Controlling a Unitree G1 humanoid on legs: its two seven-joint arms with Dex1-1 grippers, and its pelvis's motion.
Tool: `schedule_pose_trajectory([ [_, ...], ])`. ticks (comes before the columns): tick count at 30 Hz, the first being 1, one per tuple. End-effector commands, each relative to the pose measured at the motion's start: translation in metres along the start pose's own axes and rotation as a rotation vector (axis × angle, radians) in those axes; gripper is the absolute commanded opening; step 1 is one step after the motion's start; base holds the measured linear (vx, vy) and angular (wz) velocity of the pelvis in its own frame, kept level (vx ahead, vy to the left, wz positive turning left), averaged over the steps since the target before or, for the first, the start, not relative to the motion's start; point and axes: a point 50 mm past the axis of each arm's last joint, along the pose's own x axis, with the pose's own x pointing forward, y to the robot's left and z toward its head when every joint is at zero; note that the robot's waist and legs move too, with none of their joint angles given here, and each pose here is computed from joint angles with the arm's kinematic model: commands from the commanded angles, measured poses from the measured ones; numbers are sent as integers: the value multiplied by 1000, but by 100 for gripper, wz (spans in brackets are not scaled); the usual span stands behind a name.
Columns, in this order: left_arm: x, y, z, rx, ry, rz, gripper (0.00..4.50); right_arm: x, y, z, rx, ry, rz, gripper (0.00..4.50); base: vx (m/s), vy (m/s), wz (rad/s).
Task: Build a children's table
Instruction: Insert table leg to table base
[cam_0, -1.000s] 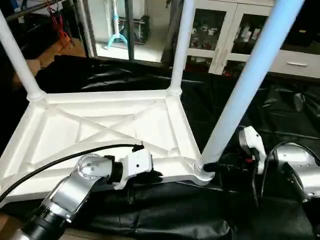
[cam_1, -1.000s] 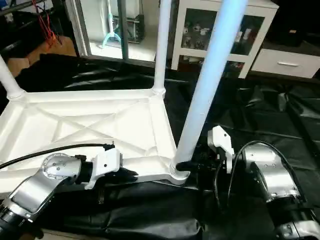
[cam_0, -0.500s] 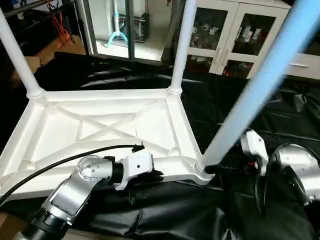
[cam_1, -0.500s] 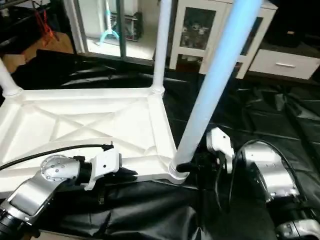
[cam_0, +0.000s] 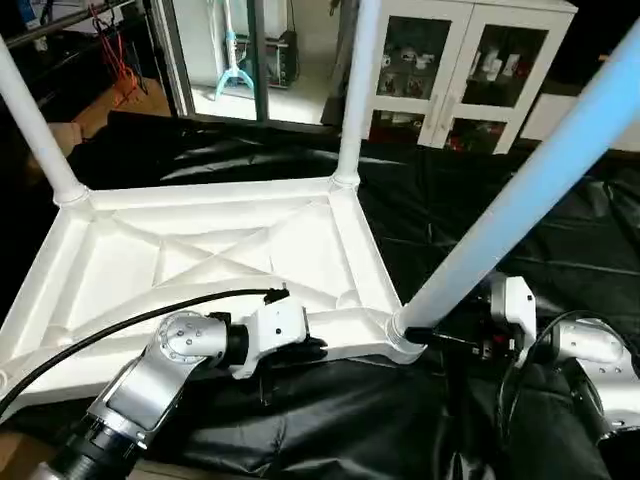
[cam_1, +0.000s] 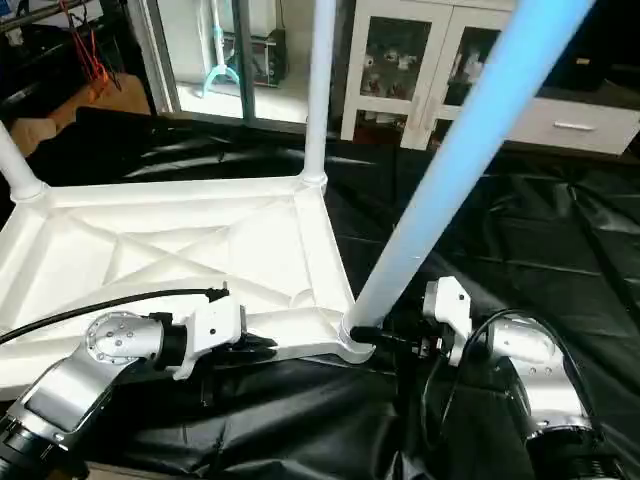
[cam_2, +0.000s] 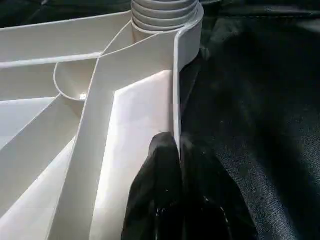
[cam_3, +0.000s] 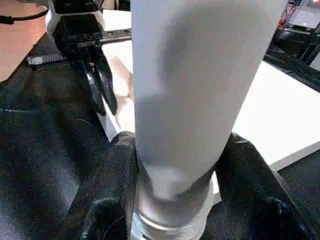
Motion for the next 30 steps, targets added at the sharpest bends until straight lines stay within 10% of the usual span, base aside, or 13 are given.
schedule_pose_trajectory([
  [1,-6,16,17,80,-36,70,0,-4,23,-45,201,204,52,187,0,0,0],
  [15,-6,14,18,88,-40,56,0,7,-1,-19,251,65,34,266,0,0,0],
  [30,-10,16,17,91,-32,67,0,15,-7,-10,282,-9,18,217,0,0,0],
])
